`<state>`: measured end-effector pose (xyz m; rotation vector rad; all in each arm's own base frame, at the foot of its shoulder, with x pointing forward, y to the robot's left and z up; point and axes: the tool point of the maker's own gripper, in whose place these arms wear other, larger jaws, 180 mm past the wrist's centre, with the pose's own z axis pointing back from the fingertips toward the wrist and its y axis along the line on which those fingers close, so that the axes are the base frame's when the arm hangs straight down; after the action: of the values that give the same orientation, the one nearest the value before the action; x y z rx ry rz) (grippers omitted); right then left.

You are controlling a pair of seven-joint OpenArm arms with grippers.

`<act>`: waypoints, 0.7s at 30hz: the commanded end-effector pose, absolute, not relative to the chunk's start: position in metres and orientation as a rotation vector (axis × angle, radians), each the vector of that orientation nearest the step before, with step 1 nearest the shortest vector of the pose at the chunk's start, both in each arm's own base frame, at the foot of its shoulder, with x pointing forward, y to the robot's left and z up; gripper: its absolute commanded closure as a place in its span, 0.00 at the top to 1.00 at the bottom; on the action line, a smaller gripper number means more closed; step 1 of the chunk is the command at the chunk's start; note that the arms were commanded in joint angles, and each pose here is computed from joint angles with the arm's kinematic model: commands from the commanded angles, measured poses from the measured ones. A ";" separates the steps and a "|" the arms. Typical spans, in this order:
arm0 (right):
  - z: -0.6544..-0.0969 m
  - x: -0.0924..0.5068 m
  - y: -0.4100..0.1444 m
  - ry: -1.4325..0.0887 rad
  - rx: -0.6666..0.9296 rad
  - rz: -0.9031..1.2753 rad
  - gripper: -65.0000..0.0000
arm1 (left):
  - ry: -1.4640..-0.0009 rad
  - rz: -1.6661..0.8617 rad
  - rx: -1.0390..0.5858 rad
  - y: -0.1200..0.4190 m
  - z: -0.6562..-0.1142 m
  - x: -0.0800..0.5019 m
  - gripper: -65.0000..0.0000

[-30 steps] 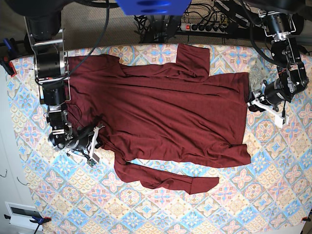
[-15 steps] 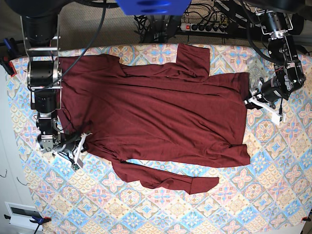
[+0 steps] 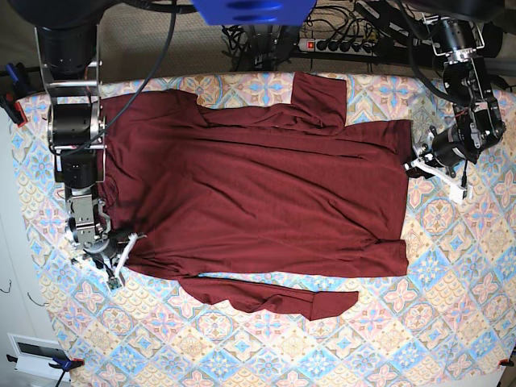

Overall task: Layout the t-shirt on the table in an organized manner, then fold the t-shirt properly
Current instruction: 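Grasp the shirt side with the right gripper and drag it along the table, then grasp the shirt collar edge with both grippers and lift it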

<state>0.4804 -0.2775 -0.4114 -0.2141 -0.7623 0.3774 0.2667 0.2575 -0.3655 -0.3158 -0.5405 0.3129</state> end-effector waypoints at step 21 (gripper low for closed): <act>-0.344 0.483 -0.306 -0.906 -0.444 0.317 0.46 | -0.564 0.063 -0.424 0.225 -0.343 0.233 0.22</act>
<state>0.4699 -0.2984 -0.3674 -0.4198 -0.8475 0.3271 0.2282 0.2273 -0.3510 -0.4124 -0.5367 0.0767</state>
